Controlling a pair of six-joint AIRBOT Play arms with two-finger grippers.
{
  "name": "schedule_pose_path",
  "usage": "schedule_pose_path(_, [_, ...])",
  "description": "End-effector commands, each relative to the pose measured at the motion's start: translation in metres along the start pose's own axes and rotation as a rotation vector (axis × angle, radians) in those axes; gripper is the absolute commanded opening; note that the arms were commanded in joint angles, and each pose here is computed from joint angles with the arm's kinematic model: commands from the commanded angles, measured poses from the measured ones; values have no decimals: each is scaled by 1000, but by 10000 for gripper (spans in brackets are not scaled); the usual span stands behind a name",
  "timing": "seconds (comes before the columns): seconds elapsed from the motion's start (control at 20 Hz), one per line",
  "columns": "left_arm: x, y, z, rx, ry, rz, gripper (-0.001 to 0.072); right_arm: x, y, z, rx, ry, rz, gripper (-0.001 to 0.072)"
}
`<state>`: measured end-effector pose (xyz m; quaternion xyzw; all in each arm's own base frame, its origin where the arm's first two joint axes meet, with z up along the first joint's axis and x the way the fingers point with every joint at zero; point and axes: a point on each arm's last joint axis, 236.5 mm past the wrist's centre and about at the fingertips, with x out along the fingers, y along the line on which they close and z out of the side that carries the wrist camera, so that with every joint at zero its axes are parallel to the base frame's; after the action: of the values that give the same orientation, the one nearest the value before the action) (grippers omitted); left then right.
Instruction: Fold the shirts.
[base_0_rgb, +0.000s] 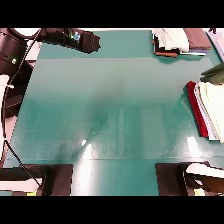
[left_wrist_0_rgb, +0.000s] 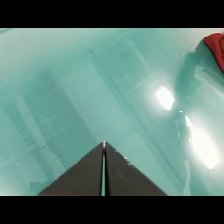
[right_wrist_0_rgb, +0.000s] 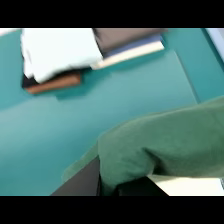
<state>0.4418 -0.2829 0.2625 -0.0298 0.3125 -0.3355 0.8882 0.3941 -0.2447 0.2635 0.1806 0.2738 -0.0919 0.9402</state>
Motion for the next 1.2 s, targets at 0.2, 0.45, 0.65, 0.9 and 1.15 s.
schedule_pose_path(0.2, [0,0,0,11,0,0,28,-62,-64,-98,43,180,-235,20])
schedule_pose_path(0.45, [0,0,0,10,0,0,28,-90,-109,-166,63,313,-434,477])
schedule_pose_path(0.65, [0,-2,3,5,-12,-7,28,-105,-119,-168,88,288,-480,597])
schedule_pose_path(0.9, [0,-3,3,2,-12,-13,29,-60,-7,-93,5,67,-126,594])
schedule_pose_path(1.15, [0,-3,3,2,-10,-12,29,-17,177,-122,-196,184,336,593])
